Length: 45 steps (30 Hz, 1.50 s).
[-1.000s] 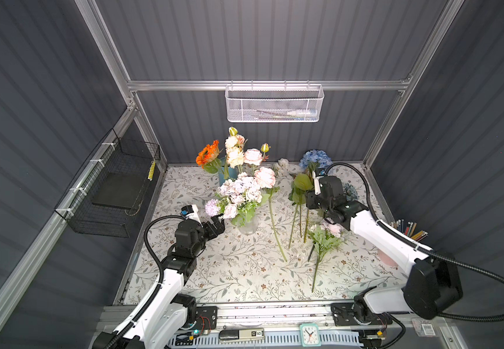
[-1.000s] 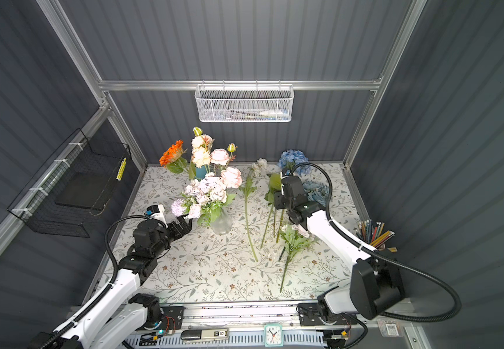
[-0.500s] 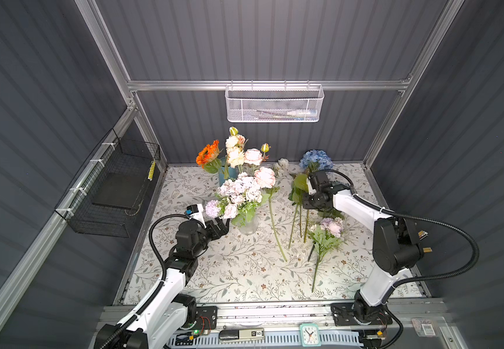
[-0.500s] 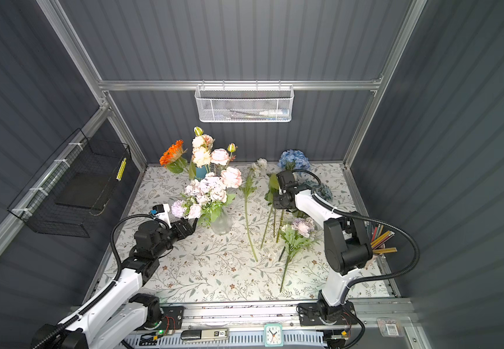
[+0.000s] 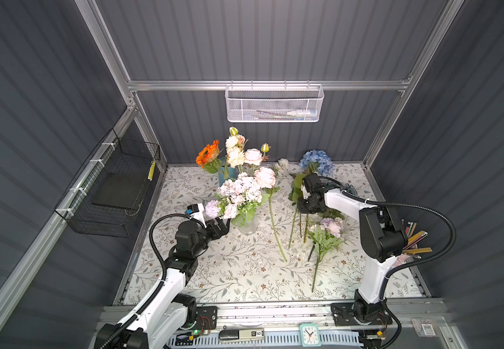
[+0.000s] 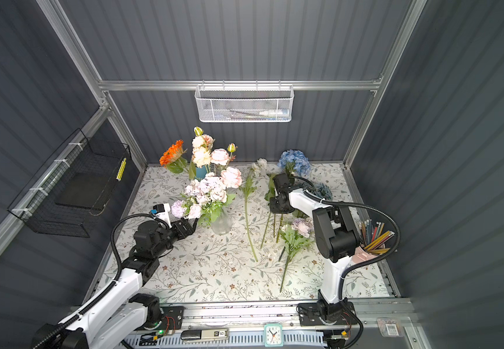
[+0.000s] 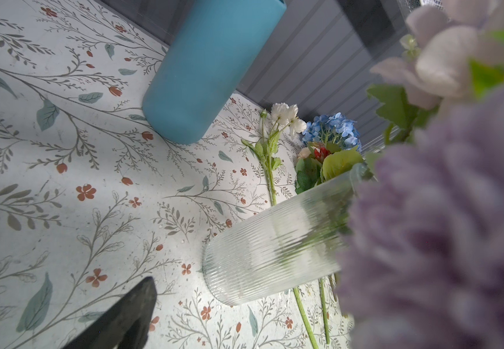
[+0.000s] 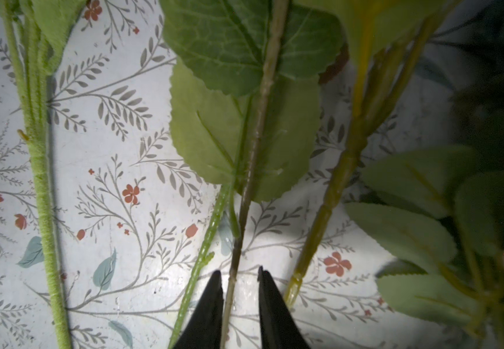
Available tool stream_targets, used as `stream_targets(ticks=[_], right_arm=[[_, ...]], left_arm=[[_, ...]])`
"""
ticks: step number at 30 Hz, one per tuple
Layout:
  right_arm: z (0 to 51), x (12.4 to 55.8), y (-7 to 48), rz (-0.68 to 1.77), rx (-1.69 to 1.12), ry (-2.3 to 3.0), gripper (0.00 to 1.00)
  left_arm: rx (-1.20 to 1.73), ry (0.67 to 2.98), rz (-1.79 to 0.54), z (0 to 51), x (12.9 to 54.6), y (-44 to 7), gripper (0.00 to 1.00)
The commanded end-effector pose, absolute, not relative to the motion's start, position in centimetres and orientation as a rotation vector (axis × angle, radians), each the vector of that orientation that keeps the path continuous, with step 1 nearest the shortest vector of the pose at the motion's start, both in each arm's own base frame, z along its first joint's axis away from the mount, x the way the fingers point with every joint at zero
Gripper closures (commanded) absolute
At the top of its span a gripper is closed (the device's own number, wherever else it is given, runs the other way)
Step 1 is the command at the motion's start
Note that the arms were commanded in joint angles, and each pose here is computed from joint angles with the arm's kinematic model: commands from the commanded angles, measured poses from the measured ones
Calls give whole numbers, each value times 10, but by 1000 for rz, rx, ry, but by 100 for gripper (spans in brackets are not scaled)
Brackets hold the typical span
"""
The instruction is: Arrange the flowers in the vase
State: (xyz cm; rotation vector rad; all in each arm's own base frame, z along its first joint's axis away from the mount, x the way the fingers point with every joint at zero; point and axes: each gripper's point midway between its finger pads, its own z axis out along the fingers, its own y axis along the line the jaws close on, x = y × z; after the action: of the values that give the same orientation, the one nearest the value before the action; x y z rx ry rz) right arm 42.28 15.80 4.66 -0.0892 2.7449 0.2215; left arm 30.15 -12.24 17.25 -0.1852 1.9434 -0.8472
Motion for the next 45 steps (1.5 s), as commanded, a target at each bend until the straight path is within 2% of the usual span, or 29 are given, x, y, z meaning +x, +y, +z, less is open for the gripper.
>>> stream_targets(ticks=[1, 5, 13, 18, 29, 39, 45], right_arm=[[46, 428, 165, 273, -74, 2748, 76], [41, 431, 168, 283, -63, 2755, 76], [49, 431, 170, 311, -49, 2733, 100], [70, 428, 164, 302, -34, 2689, 100], [127, 414, 165, 393, -26, 2555, 100], [217, 394, 196, 683, -97, 2179, 100], [266, 367, 221, 687, -223, 1840, 100]], left_arm=[[-80, 1935, -883, 176, 289, -132, 0], [21, 1957, -919, 174, 274, -141, 0], [133, 2012, -875, 157, 264, -149, 0], [203, 1957, -754, 160, 265, -160, 0], [277, 1796, -778, 201, 274, -185, 0], [266, 1651, -836, 245, 290, -197, 0], [233, 1608, -764, 256, 305, -192, 0]])
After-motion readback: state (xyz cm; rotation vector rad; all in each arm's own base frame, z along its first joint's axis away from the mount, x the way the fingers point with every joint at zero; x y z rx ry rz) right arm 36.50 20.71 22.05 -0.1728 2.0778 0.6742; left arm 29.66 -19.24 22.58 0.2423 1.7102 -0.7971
